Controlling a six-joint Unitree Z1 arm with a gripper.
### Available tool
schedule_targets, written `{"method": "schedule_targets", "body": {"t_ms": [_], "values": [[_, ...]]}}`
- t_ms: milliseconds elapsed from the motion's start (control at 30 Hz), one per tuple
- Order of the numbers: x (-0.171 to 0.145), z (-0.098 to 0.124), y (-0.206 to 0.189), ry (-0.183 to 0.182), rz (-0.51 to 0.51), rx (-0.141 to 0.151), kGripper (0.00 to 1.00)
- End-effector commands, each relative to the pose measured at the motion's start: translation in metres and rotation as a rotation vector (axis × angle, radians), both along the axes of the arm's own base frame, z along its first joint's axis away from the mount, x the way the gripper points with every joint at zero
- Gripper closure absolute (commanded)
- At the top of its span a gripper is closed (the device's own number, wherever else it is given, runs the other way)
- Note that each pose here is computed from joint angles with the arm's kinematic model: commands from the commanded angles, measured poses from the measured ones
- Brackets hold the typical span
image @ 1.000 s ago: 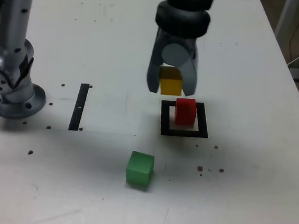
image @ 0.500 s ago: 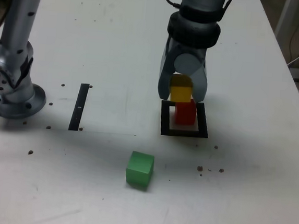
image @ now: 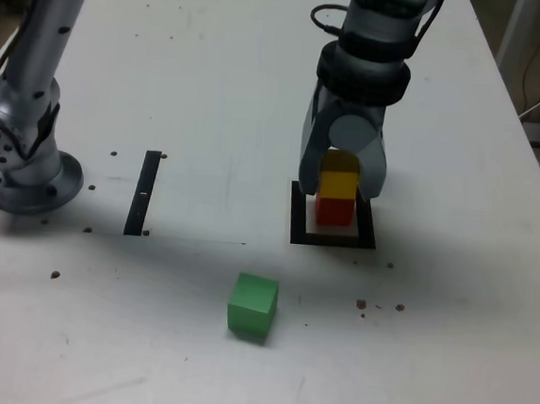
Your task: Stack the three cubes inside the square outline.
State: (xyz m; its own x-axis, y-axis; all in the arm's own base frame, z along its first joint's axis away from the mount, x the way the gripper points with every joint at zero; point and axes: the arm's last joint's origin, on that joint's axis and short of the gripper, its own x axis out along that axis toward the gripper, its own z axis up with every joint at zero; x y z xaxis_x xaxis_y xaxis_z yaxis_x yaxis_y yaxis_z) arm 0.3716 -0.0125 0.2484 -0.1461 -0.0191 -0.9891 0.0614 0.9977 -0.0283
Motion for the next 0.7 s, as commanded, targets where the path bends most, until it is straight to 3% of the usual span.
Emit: {"method": "schedule_targets", "body": {"t_ms": [0, 133, 367, 467, 667], "values": [[0.0013, -0.0017, 0.0004, 0.002, 0.004, -0.001, 0.78], [0.0017, -0.0031, 0.0002, 0.007, 0.005, -0.005, 0.65], [0.0013, -0.0053, 0.0003, 0.012, -0.001, -0.004, 0.09], [0.0002, -0.0045, 0.0006, 0.013, -0.002, 0.001, 0.01], [-0.003, -0.0007, 0.001, 0.008, -0.002, 0.008, 0.0]]}}
